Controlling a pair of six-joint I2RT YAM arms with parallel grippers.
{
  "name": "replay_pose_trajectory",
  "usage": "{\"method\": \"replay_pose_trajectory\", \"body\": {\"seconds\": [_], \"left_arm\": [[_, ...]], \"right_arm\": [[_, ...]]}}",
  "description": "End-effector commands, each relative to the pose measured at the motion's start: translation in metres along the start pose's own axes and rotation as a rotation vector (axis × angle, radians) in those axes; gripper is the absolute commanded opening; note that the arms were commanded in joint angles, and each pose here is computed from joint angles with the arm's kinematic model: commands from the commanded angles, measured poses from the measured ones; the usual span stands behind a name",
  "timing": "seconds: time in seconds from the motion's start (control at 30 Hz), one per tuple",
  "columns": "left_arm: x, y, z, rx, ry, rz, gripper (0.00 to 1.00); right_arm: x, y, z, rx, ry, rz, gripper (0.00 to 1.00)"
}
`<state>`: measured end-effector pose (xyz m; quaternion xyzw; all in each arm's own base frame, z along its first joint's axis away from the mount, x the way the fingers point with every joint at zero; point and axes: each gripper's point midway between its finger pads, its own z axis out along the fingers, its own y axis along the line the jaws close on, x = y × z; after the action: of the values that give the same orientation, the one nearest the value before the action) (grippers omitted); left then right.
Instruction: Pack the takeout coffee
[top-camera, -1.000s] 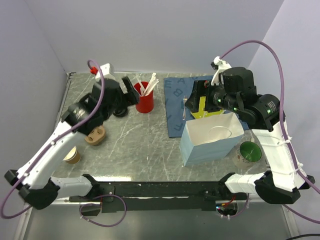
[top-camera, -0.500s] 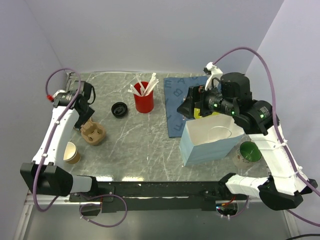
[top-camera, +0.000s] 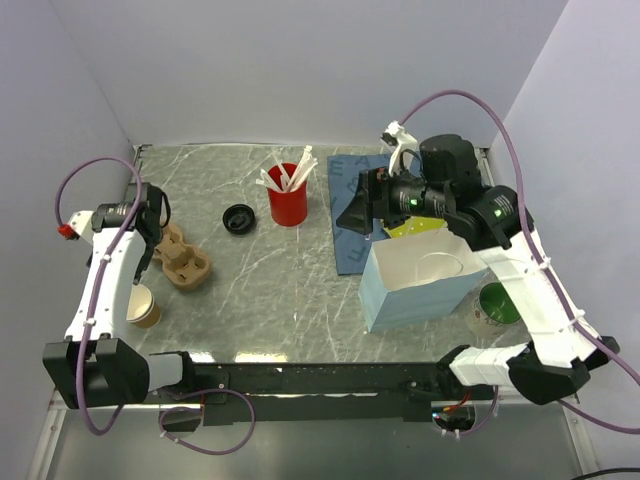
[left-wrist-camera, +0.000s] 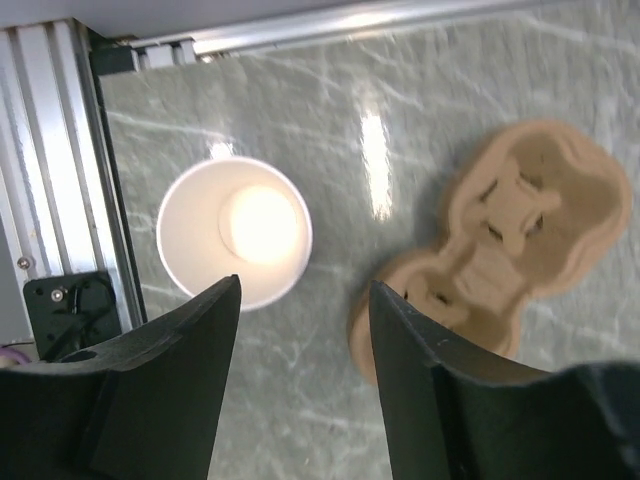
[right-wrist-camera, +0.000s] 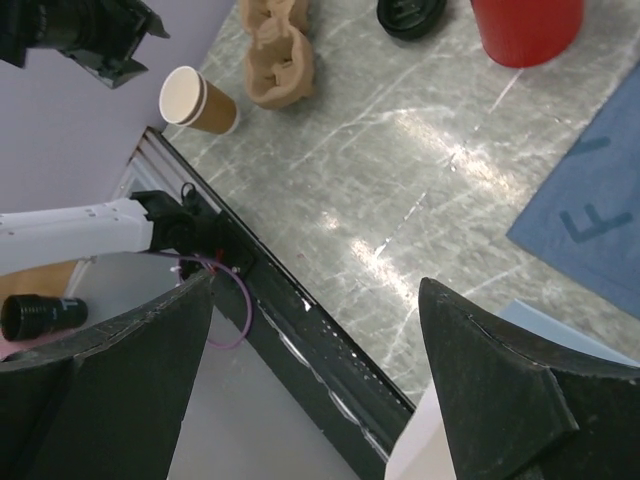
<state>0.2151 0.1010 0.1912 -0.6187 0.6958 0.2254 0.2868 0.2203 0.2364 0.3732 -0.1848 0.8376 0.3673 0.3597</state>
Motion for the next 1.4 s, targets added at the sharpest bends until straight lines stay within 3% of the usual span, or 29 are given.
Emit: {"method": "replay_pose_trajectory", "body": {"seconds": [0.0,0.57,0.97,1.23,1.37], "left_arm": [[-0.014,0.005,0.017,-0.033,-0.073,-0.086,0.58],[0.035,-0.003,0.06,-0.101,0.082,-0.012,0.52],[0.046,0.006,0.064,-0.122,0.104,0.006,0.34],[0.041,0.01,0.06,-0.127,0.089,0.005,0.04],[0.039,0.013,0.059,-0.144,0.085,0.018,0.06]], "right_arm": [[-0.007,0.01,-0.002,-0.04,0.02,0.001,0.89],[-0.022,0.026,0.003,-0.091,0.032,0.075,0.82],[-0.016,0.023,0.001,-0.077,0.032,0.082,0.82],[-0.013,0.023,0.001,-0.083,0.035,0.09,0.81],[-0.011,0.022,0.002,-0.083,0.041,0.092,0.81]]}}
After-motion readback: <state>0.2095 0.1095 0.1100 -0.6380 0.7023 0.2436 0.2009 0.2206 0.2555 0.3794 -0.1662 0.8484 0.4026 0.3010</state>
